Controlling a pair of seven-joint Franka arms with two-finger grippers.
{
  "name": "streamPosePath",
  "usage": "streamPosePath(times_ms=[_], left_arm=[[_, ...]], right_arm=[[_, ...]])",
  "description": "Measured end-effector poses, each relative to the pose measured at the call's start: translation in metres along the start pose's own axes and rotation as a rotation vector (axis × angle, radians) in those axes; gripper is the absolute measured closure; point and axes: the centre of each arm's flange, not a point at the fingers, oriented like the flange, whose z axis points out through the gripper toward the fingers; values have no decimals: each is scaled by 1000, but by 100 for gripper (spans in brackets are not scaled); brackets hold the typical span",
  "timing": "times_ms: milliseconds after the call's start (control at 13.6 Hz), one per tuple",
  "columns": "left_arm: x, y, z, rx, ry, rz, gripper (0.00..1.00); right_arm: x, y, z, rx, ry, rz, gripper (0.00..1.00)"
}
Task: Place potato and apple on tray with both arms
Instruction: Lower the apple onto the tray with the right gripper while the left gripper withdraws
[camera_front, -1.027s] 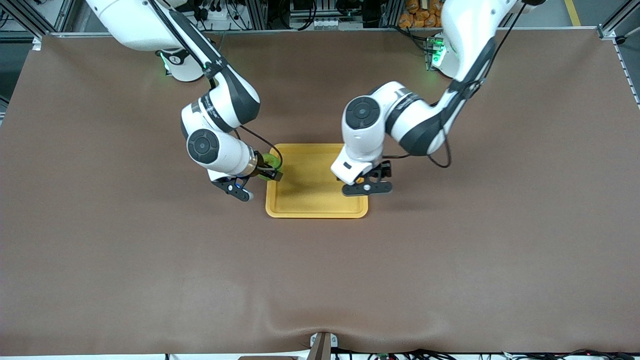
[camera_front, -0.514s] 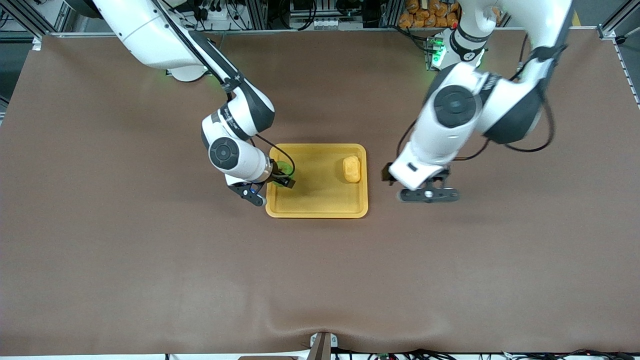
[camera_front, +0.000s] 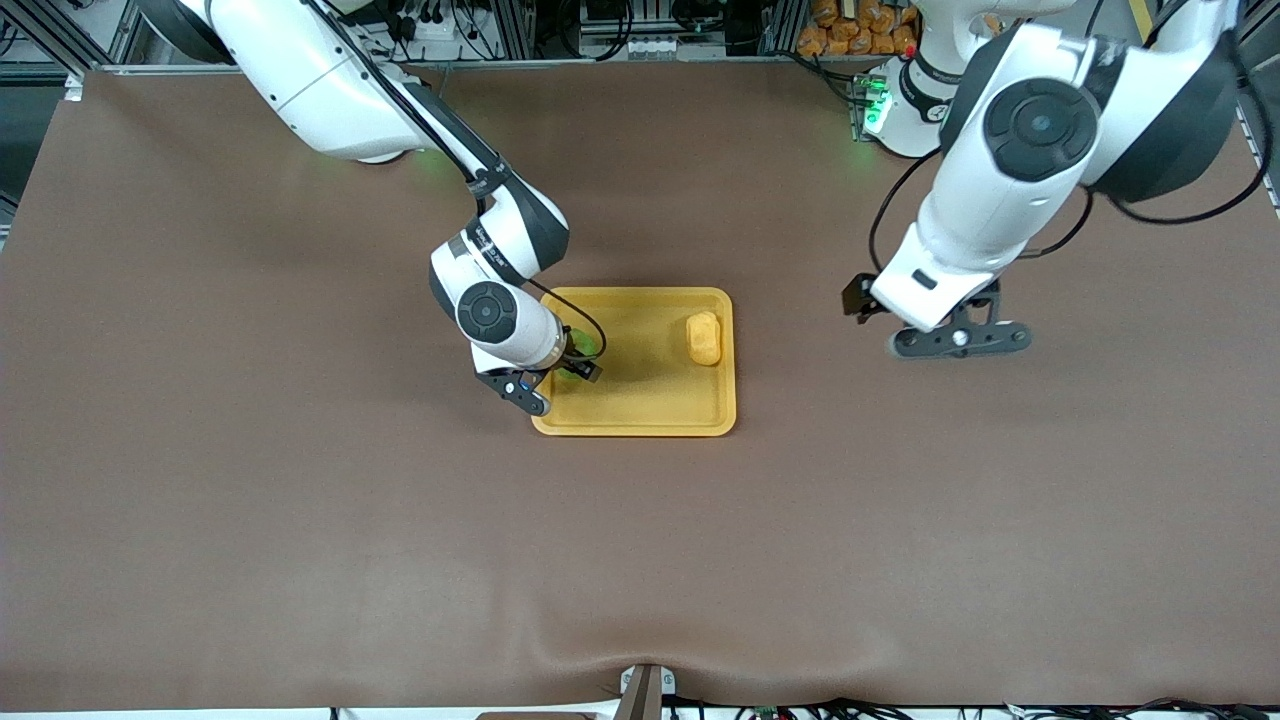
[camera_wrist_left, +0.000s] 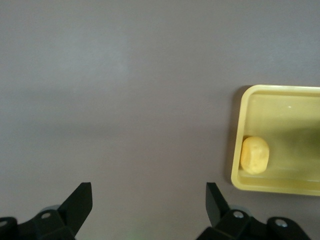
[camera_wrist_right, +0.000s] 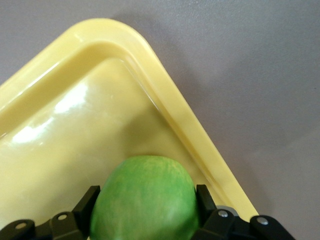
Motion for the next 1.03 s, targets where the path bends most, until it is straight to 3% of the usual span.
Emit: streamPosePath(times_ms=[220,514,807,1027], left_arm=[[-4,-28,-23,10,0,-41,0],[-3,-62,-50,9,16,-4,0],[-8,-92,-67,18,20,38,0],[-12,-108,-75,-23,7,48,0]], right_arm=[[2,0,4,5,1,4,18],[3,-2,1,12,6,4,1],[9,-5,-7,16,26,-2,0],[15,-8,-25,-45,9,1,0]])
